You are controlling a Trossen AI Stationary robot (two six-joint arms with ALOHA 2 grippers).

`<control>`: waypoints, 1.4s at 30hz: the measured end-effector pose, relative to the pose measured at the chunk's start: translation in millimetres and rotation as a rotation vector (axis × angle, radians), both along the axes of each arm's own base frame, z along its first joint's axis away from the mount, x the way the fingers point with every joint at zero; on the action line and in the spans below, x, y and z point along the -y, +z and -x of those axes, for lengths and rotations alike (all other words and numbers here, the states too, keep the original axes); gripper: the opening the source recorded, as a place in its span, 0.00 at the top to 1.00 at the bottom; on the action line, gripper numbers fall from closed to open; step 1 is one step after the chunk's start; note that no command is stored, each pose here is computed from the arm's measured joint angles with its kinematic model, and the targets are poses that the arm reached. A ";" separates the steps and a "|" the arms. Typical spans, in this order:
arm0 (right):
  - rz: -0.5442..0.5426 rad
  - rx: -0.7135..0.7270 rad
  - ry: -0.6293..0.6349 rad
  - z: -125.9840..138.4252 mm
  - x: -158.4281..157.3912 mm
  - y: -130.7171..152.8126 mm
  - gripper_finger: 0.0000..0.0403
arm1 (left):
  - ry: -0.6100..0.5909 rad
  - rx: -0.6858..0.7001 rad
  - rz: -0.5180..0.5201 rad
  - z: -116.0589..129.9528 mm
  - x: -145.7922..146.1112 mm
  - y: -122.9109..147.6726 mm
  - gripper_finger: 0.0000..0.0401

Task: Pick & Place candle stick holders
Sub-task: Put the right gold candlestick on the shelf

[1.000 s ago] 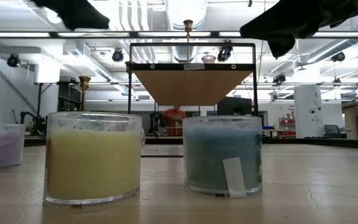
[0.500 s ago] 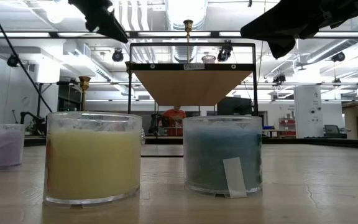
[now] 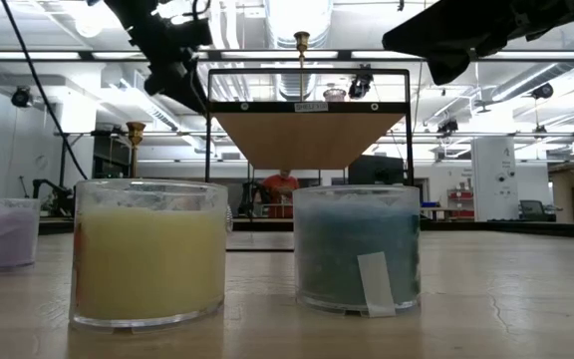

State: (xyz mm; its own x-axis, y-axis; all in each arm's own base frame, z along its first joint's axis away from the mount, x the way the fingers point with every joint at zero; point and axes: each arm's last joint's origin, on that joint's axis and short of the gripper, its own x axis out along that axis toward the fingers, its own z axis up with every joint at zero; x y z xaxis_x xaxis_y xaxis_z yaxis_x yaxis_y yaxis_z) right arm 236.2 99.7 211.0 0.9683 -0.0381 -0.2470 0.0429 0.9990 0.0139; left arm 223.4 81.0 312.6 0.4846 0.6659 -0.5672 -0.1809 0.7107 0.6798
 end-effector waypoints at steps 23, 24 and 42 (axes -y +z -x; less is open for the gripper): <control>0.000 -0.007 0.000 1.0 0.5 -2.5 0.98 | 0.026 -0.057 -0.108 -7.8 -7.4 -3.2 0.56; 0.000 -0.007 0.000 1.0 0.5 -2.6 0.98 | 0.027 -0.056 -0.109 -8.2 -7.5 -2.9 0.58; -0.023 -0.022 -0.008 5.3 2.5 -11.6 0.98 | 0.346 0.517 0.180 27.2 3.7 10.2 0.60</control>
State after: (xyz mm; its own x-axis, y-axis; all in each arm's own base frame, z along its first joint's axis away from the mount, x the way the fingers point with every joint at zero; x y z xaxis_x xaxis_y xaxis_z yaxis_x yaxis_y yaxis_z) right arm 230.9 97.3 199.4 0.9621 -0.0404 -0.2696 0.0518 0.9980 0.0354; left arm 196.2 77.3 322.8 0.4998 0.7484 -0.4359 -0.6916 0.6479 0.3193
